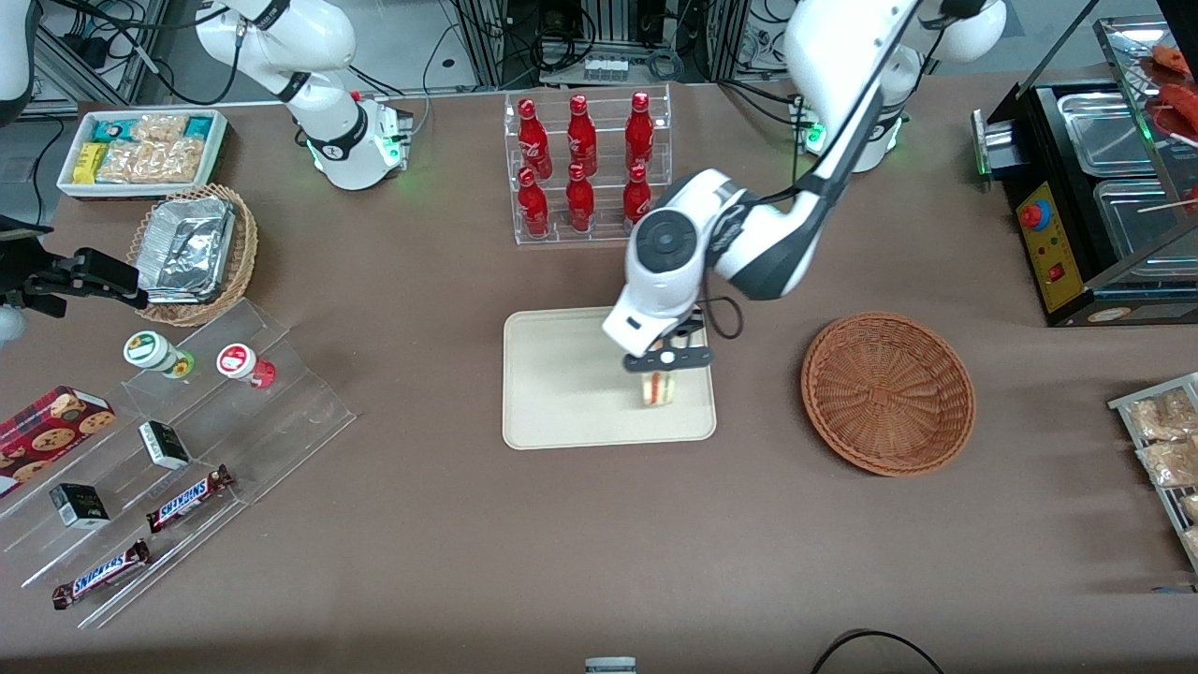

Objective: Place sandwich from basket to tray
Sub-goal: 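Lift the sandwich and carry it over the cream tray, then lower the sandwich onto the tray and open the left gripper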

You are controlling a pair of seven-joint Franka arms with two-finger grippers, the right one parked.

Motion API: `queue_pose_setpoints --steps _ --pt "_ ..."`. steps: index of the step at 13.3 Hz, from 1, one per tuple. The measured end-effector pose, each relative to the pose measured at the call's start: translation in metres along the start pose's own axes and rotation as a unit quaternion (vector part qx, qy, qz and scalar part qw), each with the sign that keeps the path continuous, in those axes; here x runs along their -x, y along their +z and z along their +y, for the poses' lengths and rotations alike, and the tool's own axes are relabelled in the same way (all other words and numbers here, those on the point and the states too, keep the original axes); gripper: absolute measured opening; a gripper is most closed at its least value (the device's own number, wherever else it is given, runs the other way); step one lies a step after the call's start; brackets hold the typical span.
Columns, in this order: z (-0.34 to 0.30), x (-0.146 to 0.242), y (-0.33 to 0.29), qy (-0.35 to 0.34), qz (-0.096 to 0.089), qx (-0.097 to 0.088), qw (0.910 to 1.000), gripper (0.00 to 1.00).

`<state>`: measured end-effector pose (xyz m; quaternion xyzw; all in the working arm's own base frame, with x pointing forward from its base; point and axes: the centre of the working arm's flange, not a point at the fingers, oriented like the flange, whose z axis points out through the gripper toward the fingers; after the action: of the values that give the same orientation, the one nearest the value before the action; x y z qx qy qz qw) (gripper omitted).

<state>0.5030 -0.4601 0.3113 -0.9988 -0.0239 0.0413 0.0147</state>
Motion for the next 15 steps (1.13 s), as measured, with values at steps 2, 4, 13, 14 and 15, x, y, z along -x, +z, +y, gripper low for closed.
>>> queue_pose_setpoints --steps 2,4,13,14,15 --pt "0.025 0.001 0.010 0.013 -0.002 0.001 0.9999 0.16" --pt "0.040 0.001 0.019 0.015 -0.002 0.002 0.9999 0.16" --pt "0.063 -0.010 0.065 -0.021 -0.024 -0.015 0.9994 0.16" --pt "0.063 -0.010 0.066 -0.026 -0.024 -0.016 0.9993 0.16" --pt "0.064 -0.008 0.068 -0.028 -0.025 -0.017 0.9992 0.16"
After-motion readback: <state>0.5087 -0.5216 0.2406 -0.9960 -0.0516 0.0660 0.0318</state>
